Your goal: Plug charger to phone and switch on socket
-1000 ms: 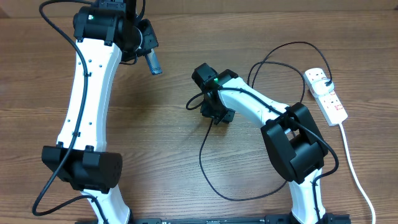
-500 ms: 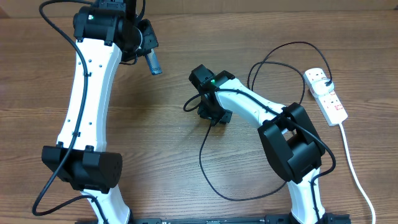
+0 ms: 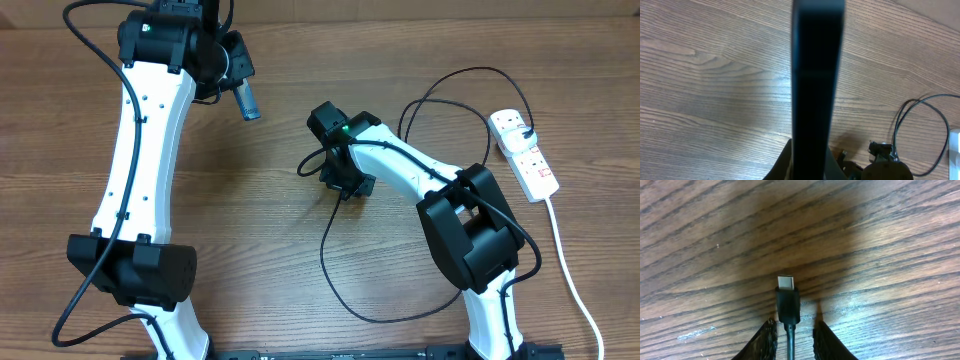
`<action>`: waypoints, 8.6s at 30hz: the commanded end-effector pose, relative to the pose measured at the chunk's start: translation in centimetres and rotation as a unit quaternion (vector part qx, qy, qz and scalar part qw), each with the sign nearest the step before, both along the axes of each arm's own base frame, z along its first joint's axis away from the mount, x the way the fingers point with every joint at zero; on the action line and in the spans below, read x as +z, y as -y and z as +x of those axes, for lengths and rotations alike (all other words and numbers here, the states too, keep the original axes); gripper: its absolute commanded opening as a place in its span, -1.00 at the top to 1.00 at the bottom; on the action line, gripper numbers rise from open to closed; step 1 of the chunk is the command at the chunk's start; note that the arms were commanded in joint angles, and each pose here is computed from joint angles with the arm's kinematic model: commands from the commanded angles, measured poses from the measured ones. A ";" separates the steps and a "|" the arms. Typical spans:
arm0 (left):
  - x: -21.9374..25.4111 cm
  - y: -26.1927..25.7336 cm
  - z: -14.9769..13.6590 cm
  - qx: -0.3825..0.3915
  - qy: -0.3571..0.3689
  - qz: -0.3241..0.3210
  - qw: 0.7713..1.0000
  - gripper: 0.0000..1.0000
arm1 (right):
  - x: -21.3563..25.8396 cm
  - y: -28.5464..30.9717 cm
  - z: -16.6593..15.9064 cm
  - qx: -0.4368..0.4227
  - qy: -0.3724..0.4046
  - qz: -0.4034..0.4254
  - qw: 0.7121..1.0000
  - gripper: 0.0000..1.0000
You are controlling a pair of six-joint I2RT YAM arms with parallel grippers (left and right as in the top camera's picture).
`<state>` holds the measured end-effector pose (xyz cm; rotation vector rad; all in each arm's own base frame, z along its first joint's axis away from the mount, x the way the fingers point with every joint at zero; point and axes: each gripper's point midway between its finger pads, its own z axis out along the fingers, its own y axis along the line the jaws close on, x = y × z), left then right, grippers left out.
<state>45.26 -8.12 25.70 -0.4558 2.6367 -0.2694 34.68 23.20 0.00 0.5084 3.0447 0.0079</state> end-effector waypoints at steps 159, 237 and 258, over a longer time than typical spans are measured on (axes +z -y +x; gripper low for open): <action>10.9 12.9 -3.7 -0.423 0.163 -0.353 0.819 0.91 | 29.7 -4.7 -5.1 0.293 0.276 0.165 0.900 0.93; 12.1 13.4 -5.3 -0.459 0.172 -0.387 0.781 0.91 | 31.6 -4.1 -4.3 0.267 0.300 0.159 0.902 0.93; 12.1 13.5 -5.4 -0.460 0.172 -0.389 0.779 0.91 | 31.9 -4.3 -4.1 0.266 0.308 0.163 0.899 0.93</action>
